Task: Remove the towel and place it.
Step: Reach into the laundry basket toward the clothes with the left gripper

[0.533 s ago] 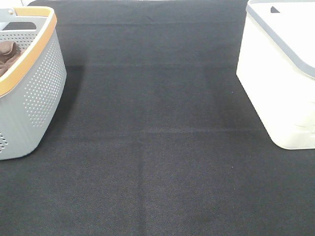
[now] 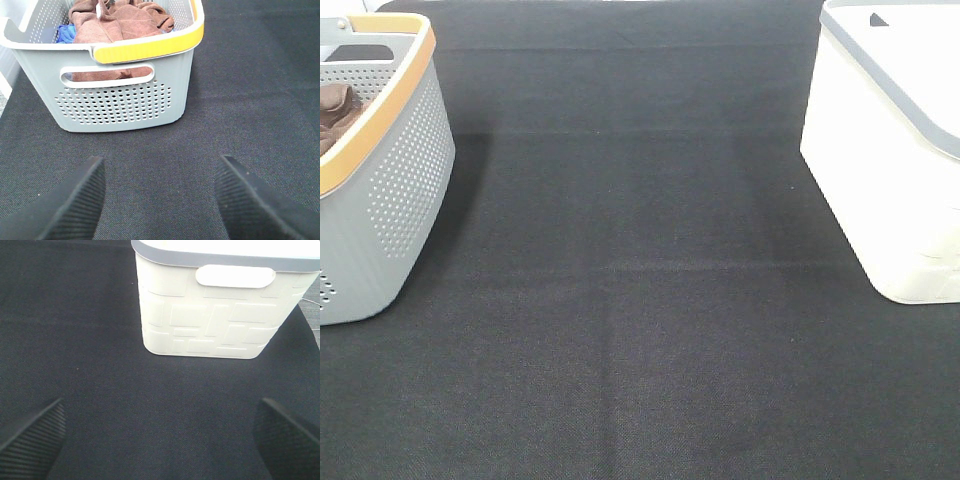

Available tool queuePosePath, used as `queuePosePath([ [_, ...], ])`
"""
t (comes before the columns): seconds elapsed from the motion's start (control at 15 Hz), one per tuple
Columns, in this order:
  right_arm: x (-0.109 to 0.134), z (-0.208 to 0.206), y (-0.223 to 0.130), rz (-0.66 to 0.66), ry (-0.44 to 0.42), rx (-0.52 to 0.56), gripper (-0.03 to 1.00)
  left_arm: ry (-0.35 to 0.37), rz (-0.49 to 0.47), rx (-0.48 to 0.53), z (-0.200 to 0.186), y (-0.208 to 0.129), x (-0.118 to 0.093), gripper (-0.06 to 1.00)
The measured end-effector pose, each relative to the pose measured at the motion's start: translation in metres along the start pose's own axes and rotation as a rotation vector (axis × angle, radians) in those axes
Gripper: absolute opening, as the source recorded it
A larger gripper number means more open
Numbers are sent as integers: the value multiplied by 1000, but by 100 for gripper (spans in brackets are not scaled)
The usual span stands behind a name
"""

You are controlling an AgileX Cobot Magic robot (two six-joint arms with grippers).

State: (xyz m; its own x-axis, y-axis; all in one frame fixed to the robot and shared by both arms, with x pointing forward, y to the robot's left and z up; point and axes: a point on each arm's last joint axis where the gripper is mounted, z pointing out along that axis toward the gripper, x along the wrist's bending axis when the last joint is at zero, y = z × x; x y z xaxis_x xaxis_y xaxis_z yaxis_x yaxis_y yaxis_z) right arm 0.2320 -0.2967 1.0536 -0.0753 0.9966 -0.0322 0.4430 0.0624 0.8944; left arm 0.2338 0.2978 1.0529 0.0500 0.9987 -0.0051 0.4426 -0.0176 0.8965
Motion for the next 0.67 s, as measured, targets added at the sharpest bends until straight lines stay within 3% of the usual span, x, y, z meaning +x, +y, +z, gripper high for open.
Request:
queuePosePath([
  [0.67, 0, 0, 0, 0, 0, 0, 96, 0, 0, 0, 0, 0, 0, 61],
])
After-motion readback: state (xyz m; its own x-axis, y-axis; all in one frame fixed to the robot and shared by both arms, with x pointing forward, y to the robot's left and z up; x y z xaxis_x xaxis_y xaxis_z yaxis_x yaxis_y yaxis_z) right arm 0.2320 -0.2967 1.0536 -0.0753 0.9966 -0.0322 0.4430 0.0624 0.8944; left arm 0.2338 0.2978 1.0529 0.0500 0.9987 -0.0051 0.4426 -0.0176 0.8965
